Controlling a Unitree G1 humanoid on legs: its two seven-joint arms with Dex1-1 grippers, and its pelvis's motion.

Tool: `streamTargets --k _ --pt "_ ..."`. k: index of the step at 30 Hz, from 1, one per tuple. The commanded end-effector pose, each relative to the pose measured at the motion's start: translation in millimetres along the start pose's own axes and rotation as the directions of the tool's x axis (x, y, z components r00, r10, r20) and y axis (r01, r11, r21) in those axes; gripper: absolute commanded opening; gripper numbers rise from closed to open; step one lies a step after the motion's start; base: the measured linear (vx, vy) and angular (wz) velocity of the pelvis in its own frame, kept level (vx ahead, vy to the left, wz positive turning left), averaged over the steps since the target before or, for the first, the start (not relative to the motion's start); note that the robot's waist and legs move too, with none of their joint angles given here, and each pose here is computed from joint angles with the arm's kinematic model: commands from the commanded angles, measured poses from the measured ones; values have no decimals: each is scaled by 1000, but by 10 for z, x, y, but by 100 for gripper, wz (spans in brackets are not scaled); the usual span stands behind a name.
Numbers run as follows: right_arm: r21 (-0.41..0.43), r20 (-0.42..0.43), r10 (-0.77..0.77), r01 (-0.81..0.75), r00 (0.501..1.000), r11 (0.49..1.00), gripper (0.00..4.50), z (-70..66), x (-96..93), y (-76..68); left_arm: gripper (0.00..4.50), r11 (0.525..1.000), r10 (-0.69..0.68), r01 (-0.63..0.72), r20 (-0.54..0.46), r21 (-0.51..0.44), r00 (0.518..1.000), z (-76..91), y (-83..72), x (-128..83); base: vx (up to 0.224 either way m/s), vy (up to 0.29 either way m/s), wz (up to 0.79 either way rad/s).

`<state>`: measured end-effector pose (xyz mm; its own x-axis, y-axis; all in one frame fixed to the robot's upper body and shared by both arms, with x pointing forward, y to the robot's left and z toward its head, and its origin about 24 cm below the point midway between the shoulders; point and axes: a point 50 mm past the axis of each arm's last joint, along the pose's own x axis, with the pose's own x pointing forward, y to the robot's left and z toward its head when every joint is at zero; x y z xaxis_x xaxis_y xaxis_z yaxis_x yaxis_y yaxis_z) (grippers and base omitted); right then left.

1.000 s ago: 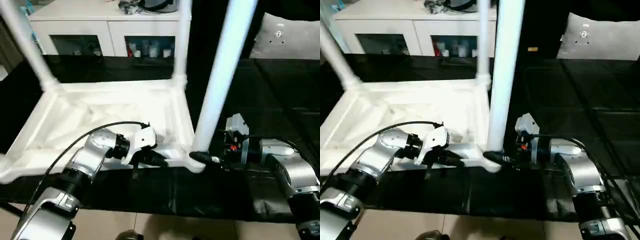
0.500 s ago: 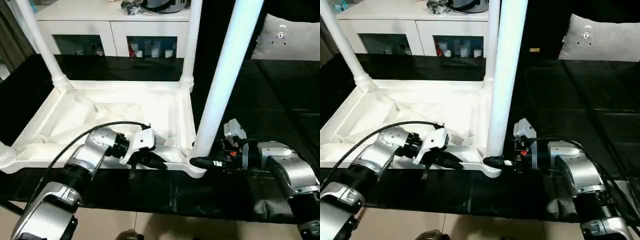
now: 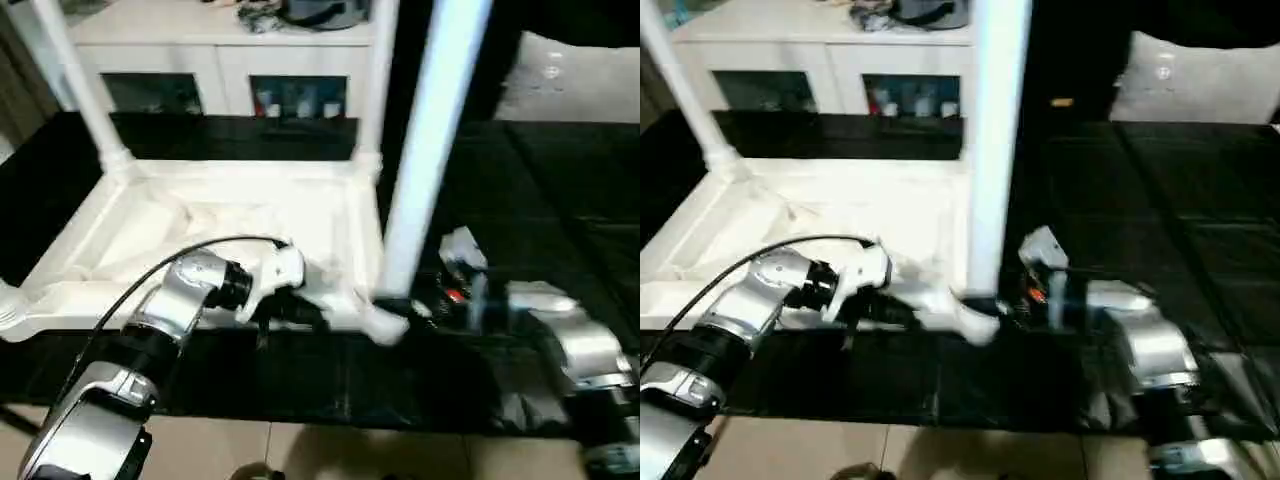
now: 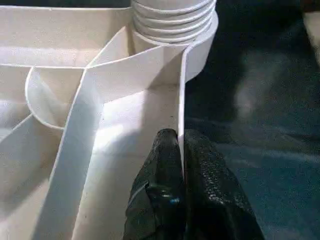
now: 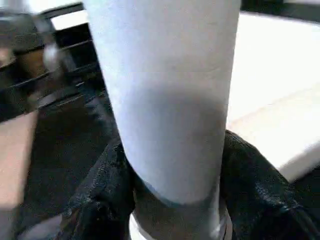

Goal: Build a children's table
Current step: Rotate leg to tighten

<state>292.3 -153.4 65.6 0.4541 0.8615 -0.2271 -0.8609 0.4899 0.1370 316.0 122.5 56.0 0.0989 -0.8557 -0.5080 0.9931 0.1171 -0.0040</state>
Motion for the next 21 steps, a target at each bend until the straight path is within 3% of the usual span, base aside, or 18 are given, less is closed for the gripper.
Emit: streamTargets --k 1,2,4,5,8,12,14,21 --pt "55 -32 -128 129 991 990 207 -71 210 5 0 998 59 -61 106 16 993 283 -15 151 0 0 0" --pt "68 -31 -269 271 963 960 204 -60 295 -65 0 990 143 -139 130 -36 981 352 -9 231 0 0 0" --pt "77 -29 -353 355 935 932 202 -46 333 -114 0 980 197 -190 143 -62 970 402 -1 287 0 0 0" --pt "84 -24 -442 442 897 893 201 -23 367 -168 0 965 256 -244 161 -91 953 474 -1 365 0 0 0" --pt "83 -16 -505 504 863 860 200 6 402 -209 0 950 310 -292 190 -114 932 569 -4 453 0 0 0" --pt "68 6 -527 526 850 848 200 43 447 -218 0 938 347 -335 216 -93 913 677 -2 506 0 0 0" --pt "78 16 -527 524 850 848 266 55 448 -212 0 936 351 -340 210 -87 913 676 3 491 0 0 0" --pt "105 69 -519 512 852 853 318 113 421 -195 0 926 377 -370 176 -72 909 605 36 343 0 0 0"
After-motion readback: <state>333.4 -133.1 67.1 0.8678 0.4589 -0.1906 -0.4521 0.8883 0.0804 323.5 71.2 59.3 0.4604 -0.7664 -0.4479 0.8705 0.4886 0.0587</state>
